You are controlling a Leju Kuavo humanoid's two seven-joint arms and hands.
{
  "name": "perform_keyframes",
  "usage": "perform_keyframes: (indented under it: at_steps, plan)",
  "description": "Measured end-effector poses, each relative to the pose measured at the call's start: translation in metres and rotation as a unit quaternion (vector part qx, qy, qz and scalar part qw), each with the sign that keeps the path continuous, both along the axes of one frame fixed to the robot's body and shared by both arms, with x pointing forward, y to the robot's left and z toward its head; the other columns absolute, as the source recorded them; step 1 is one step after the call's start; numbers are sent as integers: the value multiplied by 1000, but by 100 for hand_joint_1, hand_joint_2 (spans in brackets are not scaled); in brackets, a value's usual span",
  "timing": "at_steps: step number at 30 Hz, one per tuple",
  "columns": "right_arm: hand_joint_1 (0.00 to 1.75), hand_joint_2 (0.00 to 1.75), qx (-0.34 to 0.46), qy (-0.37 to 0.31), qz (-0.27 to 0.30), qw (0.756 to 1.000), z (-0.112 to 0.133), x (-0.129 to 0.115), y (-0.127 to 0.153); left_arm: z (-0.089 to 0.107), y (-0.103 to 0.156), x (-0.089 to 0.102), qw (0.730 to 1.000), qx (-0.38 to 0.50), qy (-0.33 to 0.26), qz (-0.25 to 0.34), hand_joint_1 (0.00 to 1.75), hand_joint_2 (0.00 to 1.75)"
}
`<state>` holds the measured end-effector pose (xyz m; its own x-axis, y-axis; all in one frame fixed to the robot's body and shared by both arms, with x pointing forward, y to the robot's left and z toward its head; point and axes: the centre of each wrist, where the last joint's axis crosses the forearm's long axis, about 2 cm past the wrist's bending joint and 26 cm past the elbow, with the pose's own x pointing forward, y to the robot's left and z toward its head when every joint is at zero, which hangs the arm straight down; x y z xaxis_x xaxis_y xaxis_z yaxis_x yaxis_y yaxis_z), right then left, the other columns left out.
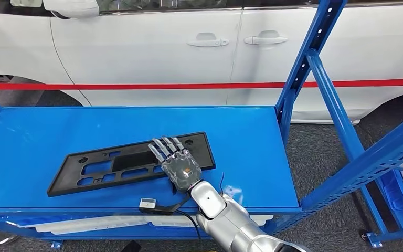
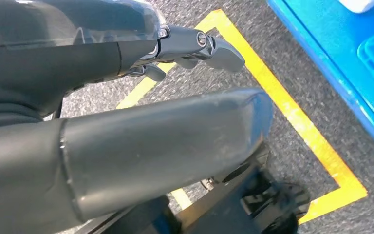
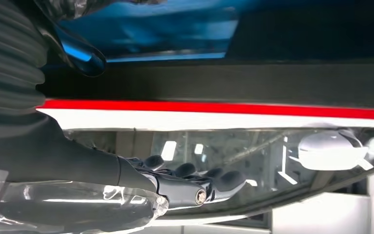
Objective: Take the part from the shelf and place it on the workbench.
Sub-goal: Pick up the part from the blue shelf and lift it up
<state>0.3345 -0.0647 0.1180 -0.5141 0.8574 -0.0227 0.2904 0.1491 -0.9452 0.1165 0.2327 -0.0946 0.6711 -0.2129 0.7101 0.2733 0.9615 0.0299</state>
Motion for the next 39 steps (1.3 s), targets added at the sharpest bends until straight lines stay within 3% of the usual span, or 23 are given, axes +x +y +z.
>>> perform_keyframes:
  at_steps: [2, 3, 6, 7, 39]
  plan:
    - [0, 175, -1, -1, -2, 1000, 0, 1, 0, 0, 0, 0, 1000, 0, 0, 0, 0, 0]
    - [14, 175, -2, -1, -3, 1000, 0, 1, 0, 0, 0, -1, 1000, 0, 0, 0, 0, 0]
    - [145, 175, -3, -1, -6, 1000, 0, 1, -1, 0, 0, 0, 1000, 1, -1, -1, 0, 0]
    - [175, 175, -4, 0, -6, 1000, 0, 1, -1, 0, 0, 0, 1000, 2, -1, -1, 0, 0]
    - [175, 175, 21, 18, -2, 1000, -8, 0, -15, 0, 0, 0, 1000, 6, -6, -3, 0, 0]
